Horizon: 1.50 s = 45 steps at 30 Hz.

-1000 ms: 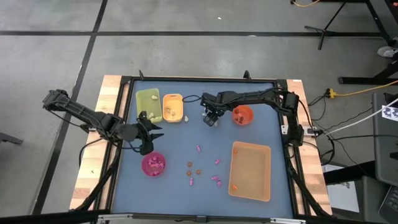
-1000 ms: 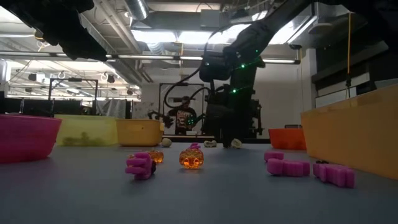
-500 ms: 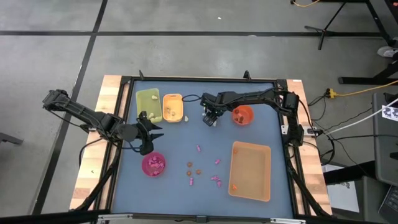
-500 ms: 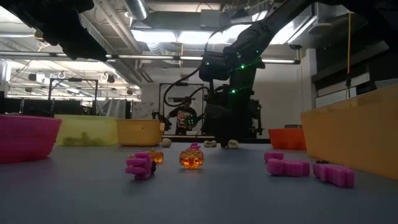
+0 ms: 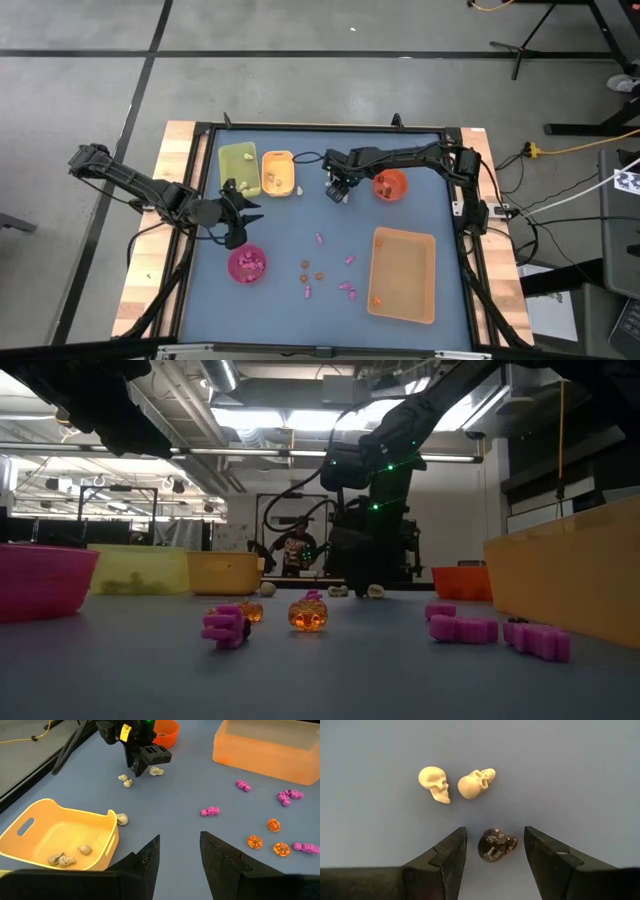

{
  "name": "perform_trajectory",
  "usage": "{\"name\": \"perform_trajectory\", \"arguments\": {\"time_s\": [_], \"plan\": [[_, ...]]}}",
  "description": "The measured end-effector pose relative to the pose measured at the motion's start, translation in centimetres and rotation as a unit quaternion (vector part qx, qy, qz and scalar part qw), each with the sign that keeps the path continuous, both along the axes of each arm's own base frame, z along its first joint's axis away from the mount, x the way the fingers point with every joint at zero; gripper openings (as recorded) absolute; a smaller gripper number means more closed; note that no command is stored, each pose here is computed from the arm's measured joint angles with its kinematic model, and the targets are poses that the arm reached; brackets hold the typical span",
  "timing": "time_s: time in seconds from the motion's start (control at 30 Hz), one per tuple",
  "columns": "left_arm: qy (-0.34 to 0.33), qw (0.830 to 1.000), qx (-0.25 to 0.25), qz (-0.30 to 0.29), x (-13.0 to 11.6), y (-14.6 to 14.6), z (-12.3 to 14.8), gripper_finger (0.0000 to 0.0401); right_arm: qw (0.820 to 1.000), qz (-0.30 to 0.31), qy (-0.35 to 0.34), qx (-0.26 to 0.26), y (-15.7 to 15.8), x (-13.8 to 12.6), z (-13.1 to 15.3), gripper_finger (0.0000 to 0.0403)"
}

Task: Sort Halloween decoration
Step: Put the black skull toy into the orange bowl

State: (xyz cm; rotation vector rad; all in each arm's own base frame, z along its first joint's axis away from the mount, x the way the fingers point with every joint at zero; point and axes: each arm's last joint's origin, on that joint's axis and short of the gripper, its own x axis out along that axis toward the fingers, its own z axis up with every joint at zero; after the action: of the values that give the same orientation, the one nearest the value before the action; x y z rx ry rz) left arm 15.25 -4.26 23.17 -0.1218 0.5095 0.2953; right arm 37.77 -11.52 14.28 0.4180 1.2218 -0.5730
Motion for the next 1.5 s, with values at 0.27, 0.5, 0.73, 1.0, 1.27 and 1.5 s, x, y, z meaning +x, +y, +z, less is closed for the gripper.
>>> {"name": "perform_trajectory", "arguments": {"time_s": [0.27,0.5,0.73,1.0,1.27,1.5], "plan": [[0.0,1.0,0.0,0.0,0.0,0.0,0.0,0.0125,1.0,-0.005,0.0,0.002,0.0,0.0,0.0,0.0185],[0.0,1.0,0.0,0.0,0.0,0.0,0.0,0.0125,1.0,-0.005,0.0,0.003,0.0,0.0,0.0,0.0115],[0.0,1.0,0.0,0.0,0.0,0.0,0.0,0.0125,1.0,-0.005,0.0,0.002,0.0,0.0,0.0,0.0089],[0.0,1.0,0.0,0.0,0.0,0.0,0.0,0.0125,0.999,0.007,0.011,0.043,0.1,0.0,1.0,0.0102],[0.0,1.0,0.0,0.0,0.0,0.0,0.0,0.0125,0.995,0.035,0.07,0.055,0.2,0.2,5.3,0.0103],[0.0,1.0,0.0,0.0,0.0,0.0,0.0,0.0125,0.99,0.055,0.113,0.066,0.4,-0.2,8.2,0.0103]]}}
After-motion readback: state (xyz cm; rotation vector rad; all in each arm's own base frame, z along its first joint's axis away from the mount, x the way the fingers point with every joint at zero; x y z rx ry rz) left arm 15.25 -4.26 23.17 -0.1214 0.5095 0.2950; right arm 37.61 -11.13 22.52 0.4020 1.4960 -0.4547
